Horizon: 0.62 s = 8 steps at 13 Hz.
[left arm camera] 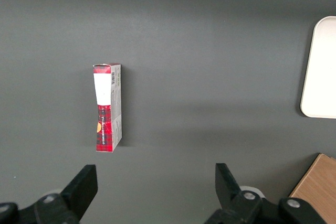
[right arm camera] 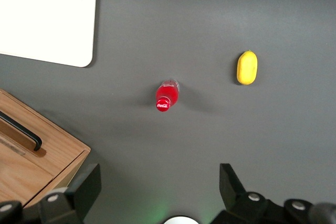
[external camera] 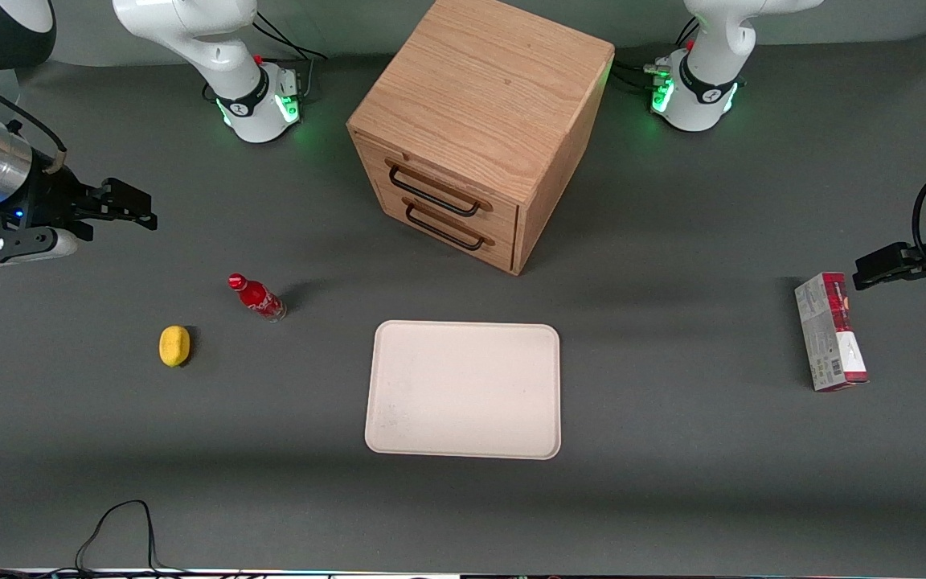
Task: Place coke bottle on tray
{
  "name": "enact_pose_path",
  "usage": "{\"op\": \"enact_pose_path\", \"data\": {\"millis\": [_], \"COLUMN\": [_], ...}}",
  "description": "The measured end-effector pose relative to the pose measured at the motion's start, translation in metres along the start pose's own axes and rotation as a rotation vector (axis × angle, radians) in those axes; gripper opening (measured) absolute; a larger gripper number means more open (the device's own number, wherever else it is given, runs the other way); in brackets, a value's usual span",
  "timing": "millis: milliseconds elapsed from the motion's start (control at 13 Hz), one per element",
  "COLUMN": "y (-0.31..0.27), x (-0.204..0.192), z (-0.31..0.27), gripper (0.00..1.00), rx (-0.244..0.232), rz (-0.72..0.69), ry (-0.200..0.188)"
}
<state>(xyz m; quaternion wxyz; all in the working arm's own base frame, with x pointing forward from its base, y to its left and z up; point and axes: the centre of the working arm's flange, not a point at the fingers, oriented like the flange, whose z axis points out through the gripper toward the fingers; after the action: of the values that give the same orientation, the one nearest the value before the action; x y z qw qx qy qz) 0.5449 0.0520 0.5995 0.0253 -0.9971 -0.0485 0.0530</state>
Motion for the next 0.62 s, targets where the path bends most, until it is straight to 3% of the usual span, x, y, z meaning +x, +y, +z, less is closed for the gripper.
{"op": "enact_pose_path", "data": {"millis": [615], "y": [-0.0027], "x": [0.0057], "z": [0.0034], "gripper": [1.0], "rx": [0.005], "rz": [-0.004], "ry": [-0.004]}}
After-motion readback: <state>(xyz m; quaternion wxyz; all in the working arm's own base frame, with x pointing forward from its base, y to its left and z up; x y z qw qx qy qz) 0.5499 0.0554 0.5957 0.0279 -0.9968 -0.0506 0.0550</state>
